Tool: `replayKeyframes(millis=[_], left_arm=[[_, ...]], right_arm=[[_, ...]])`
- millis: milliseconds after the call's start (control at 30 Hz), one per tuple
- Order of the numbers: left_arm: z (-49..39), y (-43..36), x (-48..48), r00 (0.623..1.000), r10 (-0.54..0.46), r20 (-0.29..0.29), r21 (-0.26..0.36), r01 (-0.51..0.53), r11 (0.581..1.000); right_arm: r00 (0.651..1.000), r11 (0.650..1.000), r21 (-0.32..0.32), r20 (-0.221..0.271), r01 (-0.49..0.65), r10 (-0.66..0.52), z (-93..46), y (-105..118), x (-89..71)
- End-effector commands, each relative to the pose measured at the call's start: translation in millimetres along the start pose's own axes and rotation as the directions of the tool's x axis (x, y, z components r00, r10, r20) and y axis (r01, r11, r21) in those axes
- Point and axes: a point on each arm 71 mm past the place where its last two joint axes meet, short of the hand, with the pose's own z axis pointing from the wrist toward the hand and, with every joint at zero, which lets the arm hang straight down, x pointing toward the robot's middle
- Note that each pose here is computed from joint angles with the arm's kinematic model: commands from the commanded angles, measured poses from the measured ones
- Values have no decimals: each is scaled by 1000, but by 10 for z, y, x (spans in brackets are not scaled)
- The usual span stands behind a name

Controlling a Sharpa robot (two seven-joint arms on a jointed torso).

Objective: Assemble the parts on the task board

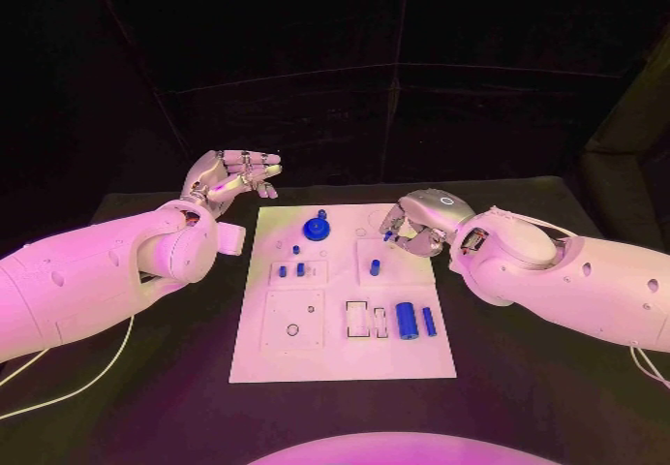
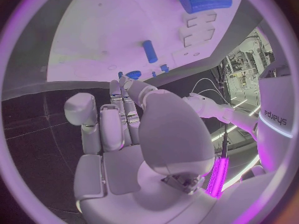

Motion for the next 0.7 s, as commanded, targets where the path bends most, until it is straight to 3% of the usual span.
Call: replayKeyframes(millis=[33,367,700], left_arm=[[3,-14,7,1000,-7,-6,6,7,1000],[10,-16,51,1000,-12,-14,7,12,1000],[23,-16,96,1000,-16,-22,7,16,1000]], right_arm=[[997,997,-44,48,-56,58,-11,171,-61],[994,978,-179,15,-107,112,100,707,-16],[990,964,-232,-75,-132,117,167,984,334]])
